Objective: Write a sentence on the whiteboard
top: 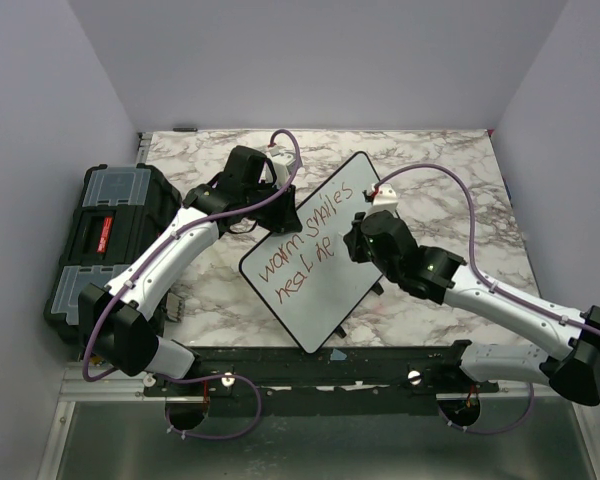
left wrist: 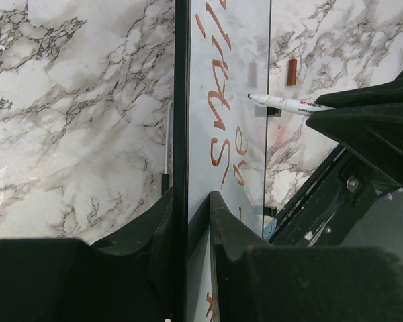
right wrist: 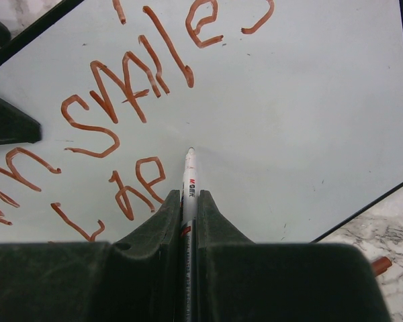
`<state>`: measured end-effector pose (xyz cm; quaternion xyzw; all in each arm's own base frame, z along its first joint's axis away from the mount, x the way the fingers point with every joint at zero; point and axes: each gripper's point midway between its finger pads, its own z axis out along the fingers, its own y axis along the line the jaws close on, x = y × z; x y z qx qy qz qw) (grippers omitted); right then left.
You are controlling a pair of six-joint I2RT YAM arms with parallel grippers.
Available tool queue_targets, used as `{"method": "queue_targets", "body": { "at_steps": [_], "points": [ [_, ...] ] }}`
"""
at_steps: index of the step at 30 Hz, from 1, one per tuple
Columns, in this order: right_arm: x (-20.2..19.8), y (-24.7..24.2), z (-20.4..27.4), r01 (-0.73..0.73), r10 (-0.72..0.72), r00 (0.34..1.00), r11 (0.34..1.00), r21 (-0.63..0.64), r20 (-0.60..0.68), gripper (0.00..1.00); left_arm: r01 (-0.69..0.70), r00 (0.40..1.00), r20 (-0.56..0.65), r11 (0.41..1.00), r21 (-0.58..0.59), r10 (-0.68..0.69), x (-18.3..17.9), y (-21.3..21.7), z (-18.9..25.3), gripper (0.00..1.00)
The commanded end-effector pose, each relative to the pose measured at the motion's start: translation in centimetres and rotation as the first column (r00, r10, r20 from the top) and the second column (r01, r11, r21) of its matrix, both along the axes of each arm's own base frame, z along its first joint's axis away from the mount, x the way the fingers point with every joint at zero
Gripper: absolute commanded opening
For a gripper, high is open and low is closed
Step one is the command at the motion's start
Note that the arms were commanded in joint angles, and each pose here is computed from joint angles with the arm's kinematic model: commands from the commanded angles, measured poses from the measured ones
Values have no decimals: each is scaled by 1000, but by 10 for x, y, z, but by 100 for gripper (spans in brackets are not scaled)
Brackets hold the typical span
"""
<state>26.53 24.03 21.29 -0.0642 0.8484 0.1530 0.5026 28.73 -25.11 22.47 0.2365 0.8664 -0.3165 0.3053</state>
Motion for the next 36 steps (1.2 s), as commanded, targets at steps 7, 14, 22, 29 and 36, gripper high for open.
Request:
{"method": "queue_targets", "body": {
  "at_steps": [7,14,22,29,36],
  "points": [
    [10,3,2,22,-22,1000,1000,0,8,0,-2,998,65,998,69,-3,5,11,-4,0],
    [4,12,-2,-42,42,999,999,14,-8,1,-2,998,64,998,70,-3,6,10,-5,0],
    [-7,23,-11,-137,138,990,990,22,-35,1,-2,998,66,998,69,-2,6,10,-4,0],
    [-15,21,-25,-152,153,985,988,15,-77,1,-3,998,65,998,70,-2,6,11,-5,0],
    [-26,17,-40,-164,165,979,986,22,-122,1,-4,998,65,997,71,-1,6,11,-5,0]
  ]
}}
